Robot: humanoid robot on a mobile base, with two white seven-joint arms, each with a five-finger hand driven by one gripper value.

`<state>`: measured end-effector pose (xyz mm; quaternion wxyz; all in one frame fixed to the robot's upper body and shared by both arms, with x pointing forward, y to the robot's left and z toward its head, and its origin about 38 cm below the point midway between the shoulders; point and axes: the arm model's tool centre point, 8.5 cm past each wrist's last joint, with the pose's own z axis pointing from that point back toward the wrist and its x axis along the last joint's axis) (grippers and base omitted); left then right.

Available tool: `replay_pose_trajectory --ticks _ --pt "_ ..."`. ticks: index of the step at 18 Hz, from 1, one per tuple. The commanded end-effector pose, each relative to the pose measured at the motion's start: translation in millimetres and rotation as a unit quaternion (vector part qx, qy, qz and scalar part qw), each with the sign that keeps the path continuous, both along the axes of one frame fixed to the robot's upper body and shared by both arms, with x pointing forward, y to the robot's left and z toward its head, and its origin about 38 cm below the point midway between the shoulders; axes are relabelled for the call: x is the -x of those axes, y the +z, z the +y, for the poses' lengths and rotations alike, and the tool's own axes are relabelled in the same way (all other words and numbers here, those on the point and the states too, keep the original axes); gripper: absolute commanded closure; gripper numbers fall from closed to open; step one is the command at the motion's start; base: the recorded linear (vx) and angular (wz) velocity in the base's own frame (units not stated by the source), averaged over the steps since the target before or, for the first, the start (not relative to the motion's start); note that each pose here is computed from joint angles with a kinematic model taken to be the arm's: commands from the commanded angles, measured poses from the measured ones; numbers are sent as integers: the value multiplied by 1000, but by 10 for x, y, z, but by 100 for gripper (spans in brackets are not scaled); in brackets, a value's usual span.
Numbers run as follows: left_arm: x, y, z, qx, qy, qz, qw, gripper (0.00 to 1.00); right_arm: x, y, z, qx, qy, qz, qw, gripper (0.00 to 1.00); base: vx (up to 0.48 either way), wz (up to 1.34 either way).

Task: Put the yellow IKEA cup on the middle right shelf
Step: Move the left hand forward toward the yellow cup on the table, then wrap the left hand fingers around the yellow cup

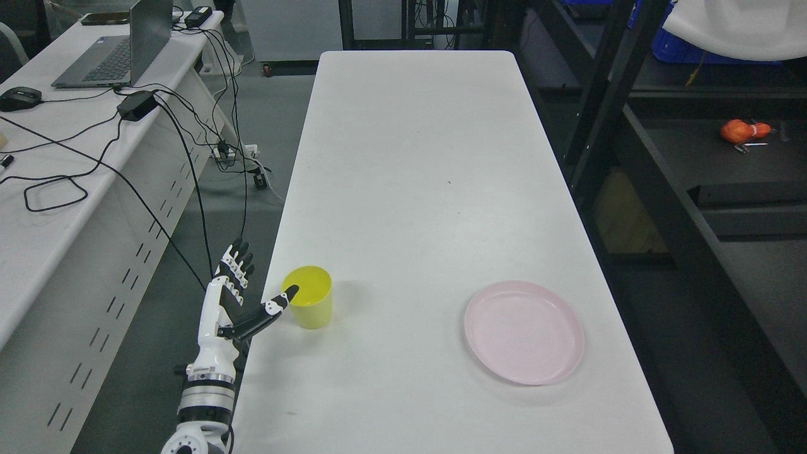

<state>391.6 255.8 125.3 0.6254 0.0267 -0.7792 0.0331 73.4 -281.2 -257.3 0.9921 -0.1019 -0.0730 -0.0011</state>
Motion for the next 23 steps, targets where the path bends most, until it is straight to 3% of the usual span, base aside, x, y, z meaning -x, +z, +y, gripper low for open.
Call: replay_pose_trajectory --ticks 1,13,23 --pt "-84 23 -265 -59 -33 0 998 2 91 1 -97 5 -4 7 1000 1 0 0" --pt "-83 -244 -600 -83 -84 32 993 2 91 1 -97 5 -4 7 1000 1 0 0" --pt "-77 -615 -534 -84 -81 69 991 1 91 1 -97 5 -4 7 1000 1 0 0"
